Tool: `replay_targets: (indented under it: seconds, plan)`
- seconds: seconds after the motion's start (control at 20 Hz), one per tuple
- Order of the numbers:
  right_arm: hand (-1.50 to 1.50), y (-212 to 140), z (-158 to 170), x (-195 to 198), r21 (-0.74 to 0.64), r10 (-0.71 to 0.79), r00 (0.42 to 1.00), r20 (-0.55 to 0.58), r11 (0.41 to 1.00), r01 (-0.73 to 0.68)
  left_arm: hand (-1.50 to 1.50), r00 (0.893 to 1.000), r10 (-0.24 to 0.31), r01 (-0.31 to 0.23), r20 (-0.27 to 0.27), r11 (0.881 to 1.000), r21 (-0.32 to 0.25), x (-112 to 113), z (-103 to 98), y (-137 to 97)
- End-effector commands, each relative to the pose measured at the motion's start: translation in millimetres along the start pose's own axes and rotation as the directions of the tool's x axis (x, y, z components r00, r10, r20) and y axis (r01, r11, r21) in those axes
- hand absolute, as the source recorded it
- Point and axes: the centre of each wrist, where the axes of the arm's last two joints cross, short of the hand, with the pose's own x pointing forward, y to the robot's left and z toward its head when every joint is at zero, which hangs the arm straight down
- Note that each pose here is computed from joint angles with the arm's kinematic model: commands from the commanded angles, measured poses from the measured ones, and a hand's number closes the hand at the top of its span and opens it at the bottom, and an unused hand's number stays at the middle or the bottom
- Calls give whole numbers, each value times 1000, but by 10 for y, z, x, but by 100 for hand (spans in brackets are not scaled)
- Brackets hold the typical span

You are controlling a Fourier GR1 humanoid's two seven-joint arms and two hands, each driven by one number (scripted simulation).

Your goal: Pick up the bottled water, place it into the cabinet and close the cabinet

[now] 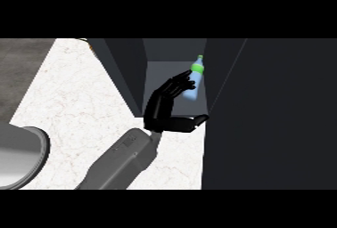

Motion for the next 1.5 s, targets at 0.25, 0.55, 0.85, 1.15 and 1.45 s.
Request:
replay_targets:
  seconds: [0.25, 0.55, 0.85, 1.15, 1.45]
  plan:
    - [-150, 41, -144, 403, 13, 86, 995, 49, 996, -86, -150, 1000, 26, -25, -17, 997, 79, 152, 958, 277]
    - [150, 8, -81, 288, 223, 91, 996, -23, 971, -84, -150, 1000, 17, -19, 11, 992, 128, 345, 1678, 711]
    - [150, -35, -222, 373, 499, 146, 989, 17, 856, -135, -150, 1000, 21, -22, 21, 998, 58, 631, 2002, 869]
    - [150, 8, -357, 448, 531, 159, 983, 88, 828, -181, -150, 998, -31, 25, 58, 996, 90, 857, 2340, 1241]
    - [150, 138, -394, 444, 522, 73, 997, 0, 851, -62, -150, 997, -44, 40, 68, 997, 60, 1206, 2576, 1522]
